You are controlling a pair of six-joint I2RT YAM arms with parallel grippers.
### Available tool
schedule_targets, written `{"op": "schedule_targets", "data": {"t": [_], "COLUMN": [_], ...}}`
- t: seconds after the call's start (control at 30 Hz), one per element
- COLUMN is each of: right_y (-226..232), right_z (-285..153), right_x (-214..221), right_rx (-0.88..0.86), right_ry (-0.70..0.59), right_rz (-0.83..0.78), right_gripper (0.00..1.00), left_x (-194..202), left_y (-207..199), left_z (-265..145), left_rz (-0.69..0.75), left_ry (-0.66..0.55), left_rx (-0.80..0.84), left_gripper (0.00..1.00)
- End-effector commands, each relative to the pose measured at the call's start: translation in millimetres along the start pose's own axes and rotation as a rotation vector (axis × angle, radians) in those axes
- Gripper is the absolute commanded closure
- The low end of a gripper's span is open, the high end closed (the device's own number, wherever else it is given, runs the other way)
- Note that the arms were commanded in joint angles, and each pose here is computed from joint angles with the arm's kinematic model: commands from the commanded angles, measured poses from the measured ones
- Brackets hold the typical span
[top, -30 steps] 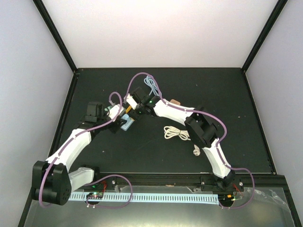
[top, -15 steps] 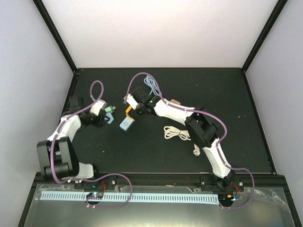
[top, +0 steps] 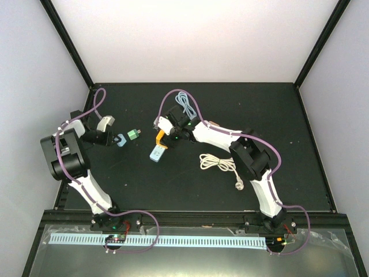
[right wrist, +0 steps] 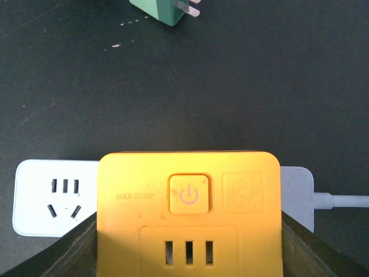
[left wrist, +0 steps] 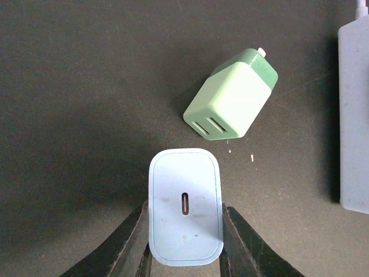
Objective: Pull the plug off the socket
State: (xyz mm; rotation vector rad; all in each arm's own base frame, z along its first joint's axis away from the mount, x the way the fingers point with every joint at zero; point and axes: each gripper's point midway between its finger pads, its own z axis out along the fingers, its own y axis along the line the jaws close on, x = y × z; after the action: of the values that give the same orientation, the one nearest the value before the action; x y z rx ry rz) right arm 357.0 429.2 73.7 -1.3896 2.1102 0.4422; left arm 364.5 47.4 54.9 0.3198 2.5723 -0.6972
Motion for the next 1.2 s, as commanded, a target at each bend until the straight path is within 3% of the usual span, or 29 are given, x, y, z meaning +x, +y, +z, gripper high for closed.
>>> {"op": "schedule_targets", "data": {"t": [0.0,0.3,0.53,0.63,0.77,1.0,1.07,1.17], "right_y": [23,46,68,77,84,83,80,75], "right_z": [10,7,-1,-6,-14,-38,-47,-60], "right_x": [85,95,100,97,85,44,29,10], "right_rx": [-0.09,-0.137,-0.17,-0.192,-0.22,-0.223,-0.213,-0.2], "right_ry": [0.279,0.295,0.298,0.287,0.255,0.174,0.144,0.101], "right_rz": [-0.012,-0.076,-0.126,-0.12,-0.107,-0.102,-0.111,-0.113], "right_gripper": [0.99,0.99,0.98,0.95,0.75,0.22,0.12,0.05], "left_x": [6,4,-7,-9,-2,5,1,-3], "left_y": [1,8,-12,-36,-69,-113,-122,-135], "left_z": [6,-2,-24,-33,-40,-42,-44,-46], "left_rz": [-0.028,-0.021,0.082,0.194,0.32,0.413,0.41,0.404], "left_ry": [0.031,0.025,-0.034,-0.05,-0.047,-0.081,-0.115,-0.154], "left_rx": [0.056,0.014,-0.004,0.027,0.049,0.034,0.021,0.001], "left_gripper": [0.79,0.35,0.14,0.04,0.03,0.01,0.01,0.01]}}
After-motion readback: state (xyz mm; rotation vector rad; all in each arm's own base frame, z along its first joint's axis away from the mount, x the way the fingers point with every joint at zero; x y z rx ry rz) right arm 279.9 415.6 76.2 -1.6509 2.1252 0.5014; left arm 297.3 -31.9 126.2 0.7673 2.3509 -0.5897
